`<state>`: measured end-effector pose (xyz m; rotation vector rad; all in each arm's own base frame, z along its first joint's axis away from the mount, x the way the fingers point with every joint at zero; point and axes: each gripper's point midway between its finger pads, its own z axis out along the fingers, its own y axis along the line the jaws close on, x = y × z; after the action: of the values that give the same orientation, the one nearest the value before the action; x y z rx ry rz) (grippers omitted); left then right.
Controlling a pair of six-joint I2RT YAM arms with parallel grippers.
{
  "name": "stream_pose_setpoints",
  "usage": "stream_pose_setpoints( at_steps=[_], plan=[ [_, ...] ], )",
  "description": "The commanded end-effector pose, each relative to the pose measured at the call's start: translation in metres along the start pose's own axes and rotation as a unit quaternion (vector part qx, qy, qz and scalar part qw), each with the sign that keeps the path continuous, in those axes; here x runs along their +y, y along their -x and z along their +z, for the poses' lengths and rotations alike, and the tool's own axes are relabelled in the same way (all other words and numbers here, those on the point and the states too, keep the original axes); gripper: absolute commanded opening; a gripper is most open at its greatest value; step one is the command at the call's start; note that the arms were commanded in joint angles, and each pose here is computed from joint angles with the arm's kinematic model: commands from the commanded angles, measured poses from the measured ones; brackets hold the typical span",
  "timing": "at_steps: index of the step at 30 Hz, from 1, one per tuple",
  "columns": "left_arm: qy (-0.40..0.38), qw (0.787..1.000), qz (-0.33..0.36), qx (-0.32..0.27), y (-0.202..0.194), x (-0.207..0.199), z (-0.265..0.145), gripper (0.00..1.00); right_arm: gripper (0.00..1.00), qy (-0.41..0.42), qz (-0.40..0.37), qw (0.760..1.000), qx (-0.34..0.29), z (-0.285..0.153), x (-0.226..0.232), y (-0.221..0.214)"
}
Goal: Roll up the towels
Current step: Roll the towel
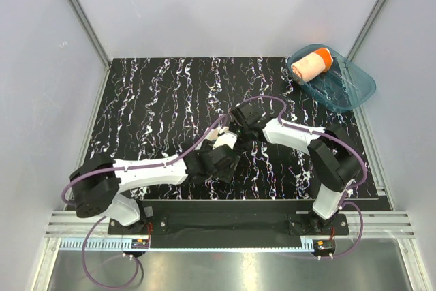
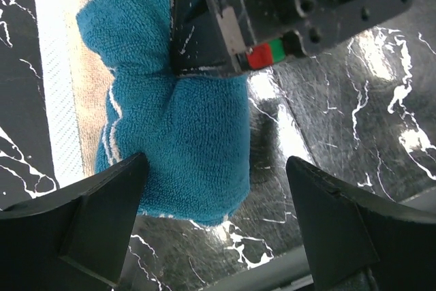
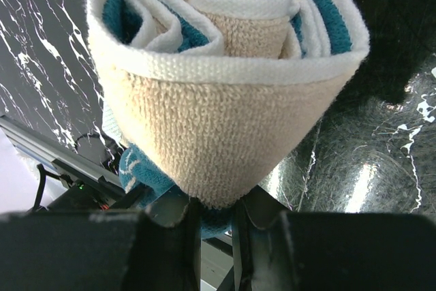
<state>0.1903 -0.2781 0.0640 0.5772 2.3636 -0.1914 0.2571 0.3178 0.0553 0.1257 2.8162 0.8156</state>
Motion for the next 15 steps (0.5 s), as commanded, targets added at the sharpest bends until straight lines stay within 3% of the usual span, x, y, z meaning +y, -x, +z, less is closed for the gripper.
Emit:
stream_pose_setpoints(
  at_steps=[1, 8, 15],
  plan=[
    [0.03, 0.999, 0.011, -0.014, 0.004, 0.008, 0.009, 0.91, 0.11, -0.033, -0.013, 0.999, 0.032, -0.007, -0.012, -0.017],
    [0.042, 0.999, 0.017, 0.024, -0.028, 0.012, 0.026, 0.82, 0.14, -0.014, -0.014, 0.999, 0.038, -0.015, 0.002, -0.016],
    [0.046, 0.998, 0.002, 0.037, -0.041, 0.021, 0.028, 0.57, 0.2, -0.002, -0.02, 0.999, 0.04, -0.026, 0.012, -0.015]
  ],
)
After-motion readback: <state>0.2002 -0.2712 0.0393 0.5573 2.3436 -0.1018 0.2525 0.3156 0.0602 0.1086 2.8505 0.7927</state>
